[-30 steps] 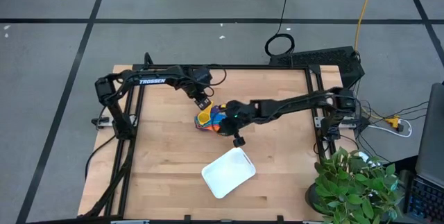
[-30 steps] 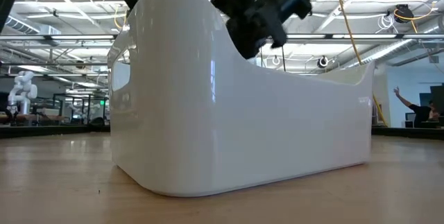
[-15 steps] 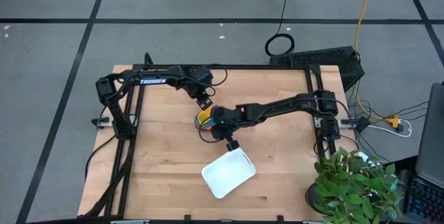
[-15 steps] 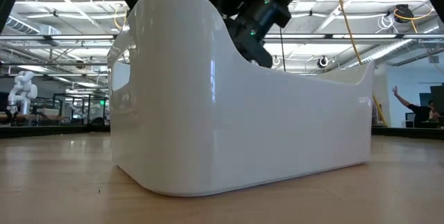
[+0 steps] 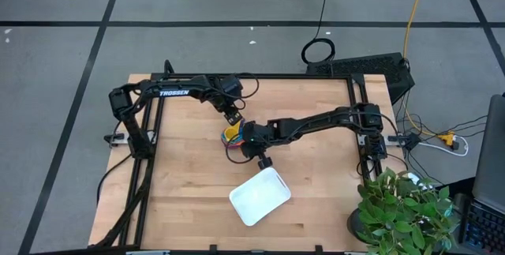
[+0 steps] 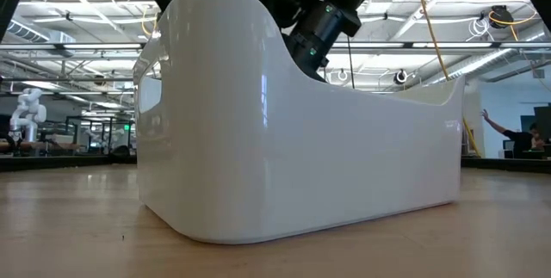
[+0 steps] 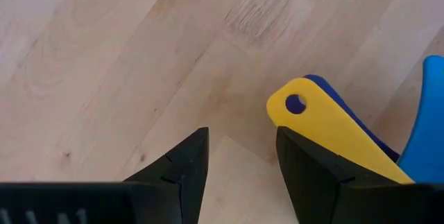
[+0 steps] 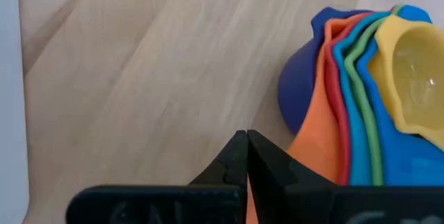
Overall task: Nest measuring cups in basket
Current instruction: Adjust nested measuring cups
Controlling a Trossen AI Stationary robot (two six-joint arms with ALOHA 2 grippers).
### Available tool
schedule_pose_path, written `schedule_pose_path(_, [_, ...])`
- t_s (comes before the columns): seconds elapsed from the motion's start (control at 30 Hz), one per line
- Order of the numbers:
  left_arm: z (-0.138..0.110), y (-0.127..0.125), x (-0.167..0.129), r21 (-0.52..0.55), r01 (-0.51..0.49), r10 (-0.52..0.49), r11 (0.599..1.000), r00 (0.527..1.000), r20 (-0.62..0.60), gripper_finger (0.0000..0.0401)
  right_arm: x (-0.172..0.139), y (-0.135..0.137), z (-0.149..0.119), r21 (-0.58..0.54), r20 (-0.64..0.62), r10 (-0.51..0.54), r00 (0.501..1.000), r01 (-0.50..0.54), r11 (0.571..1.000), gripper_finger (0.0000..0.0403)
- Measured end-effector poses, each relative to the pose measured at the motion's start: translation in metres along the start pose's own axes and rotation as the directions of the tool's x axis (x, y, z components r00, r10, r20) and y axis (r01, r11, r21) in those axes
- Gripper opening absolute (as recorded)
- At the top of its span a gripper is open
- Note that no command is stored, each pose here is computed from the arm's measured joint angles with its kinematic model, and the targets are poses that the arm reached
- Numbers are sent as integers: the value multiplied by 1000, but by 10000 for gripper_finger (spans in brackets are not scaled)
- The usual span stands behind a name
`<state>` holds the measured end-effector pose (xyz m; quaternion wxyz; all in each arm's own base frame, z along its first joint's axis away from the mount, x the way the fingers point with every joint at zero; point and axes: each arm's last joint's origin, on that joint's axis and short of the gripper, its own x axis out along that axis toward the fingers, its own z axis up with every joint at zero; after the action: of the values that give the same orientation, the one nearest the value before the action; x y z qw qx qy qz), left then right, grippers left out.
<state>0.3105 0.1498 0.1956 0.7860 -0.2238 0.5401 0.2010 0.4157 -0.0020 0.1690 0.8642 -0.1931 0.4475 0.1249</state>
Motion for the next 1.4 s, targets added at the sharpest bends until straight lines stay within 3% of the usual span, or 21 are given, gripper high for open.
schedule_pose_path(0.6, [-1, 8, -1, 72, -8, 10, 997, 1000, -24, 170, -20, 2, -2, -12, -28, 79, 996, -80, 997, 0])
schedule_pose_path(0.8, [-1, 13, -1, 142, 46, -42, 989, 999, -33, 170, -14, 7, -15, -47, -79, 93, 993, -97, 994, 0])
schedule_pose_path(1.03, [0, 12, -2, 213, 122, -118, 969, 993, -31, 170, -10, 2, -23, -57, -79, 57, 995, -62, 996, 0])
schedule_pose_path(1.4, [-2, 1, -1, 248, 146, -140, 958, 989, -41, 170, -12, -24, -35, 2, -96, -34, 995, 34, 999, 0])
